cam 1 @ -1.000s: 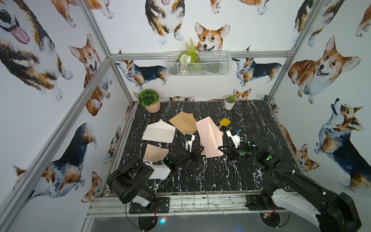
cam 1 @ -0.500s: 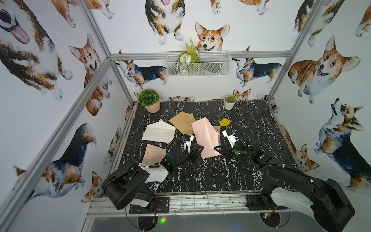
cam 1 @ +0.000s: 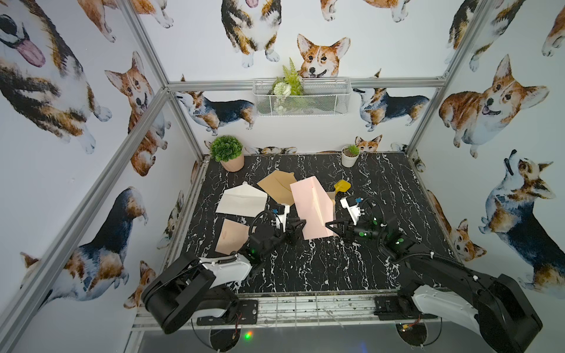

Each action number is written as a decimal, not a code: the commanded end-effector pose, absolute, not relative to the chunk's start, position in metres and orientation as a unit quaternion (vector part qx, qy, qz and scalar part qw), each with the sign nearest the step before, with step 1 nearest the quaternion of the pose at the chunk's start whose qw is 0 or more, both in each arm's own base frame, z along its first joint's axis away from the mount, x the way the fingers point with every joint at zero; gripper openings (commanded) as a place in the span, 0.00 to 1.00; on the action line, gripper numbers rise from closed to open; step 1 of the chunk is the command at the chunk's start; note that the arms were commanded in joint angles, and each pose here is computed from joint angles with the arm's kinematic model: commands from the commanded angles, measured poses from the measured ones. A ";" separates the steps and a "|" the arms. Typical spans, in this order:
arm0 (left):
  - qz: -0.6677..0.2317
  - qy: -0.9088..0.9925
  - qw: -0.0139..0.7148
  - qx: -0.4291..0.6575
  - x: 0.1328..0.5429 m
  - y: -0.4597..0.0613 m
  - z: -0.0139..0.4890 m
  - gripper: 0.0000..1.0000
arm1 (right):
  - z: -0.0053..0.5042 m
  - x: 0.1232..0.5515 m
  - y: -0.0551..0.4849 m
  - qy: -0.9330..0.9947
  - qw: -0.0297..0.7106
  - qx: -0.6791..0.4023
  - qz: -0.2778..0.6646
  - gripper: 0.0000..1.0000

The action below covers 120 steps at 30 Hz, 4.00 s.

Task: Take the letter paper out of the envelope
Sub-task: Pick up the envelope from the center of the board, then take out the letter paper from the envelope.

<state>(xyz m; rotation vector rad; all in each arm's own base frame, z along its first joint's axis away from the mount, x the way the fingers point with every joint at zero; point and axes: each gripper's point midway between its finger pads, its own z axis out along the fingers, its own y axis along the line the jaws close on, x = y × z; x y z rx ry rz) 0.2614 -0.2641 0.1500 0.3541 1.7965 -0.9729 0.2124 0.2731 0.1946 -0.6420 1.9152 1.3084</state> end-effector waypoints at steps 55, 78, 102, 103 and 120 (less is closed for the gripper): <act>-0.443 0.699 0.526 0.199 0.243 -0.274 0.173 0.54 | 0.192 0.214 0.298 0.686 0.301 -0.251 0.613 0.00; -0.413 0.712 0.541 0.171 0.249 -0.258 0.173 0.00 | 0.176 0.215 0.293 0.715 0.301 -0.253 0.578 0.00; -0.451 0.708 0.501 0.212 0.243 -0.284 0.166 0.00 | 0.206 0.221 0.248 0.756 0.370 -0.206 0.499 0.17; -0.459 0.704 0.496 0.220 0.240 -0.288 0.167 0.00 | 0.203 0.223 0.250 0.758 0.367 -0.203 0.500 0.18; -0.452 0.686 0.483 0.304 0.212 -0.318 0.169 0.00 | 0.188 0.250 0.270 0.750 0.316 -0.175 0.553 0.17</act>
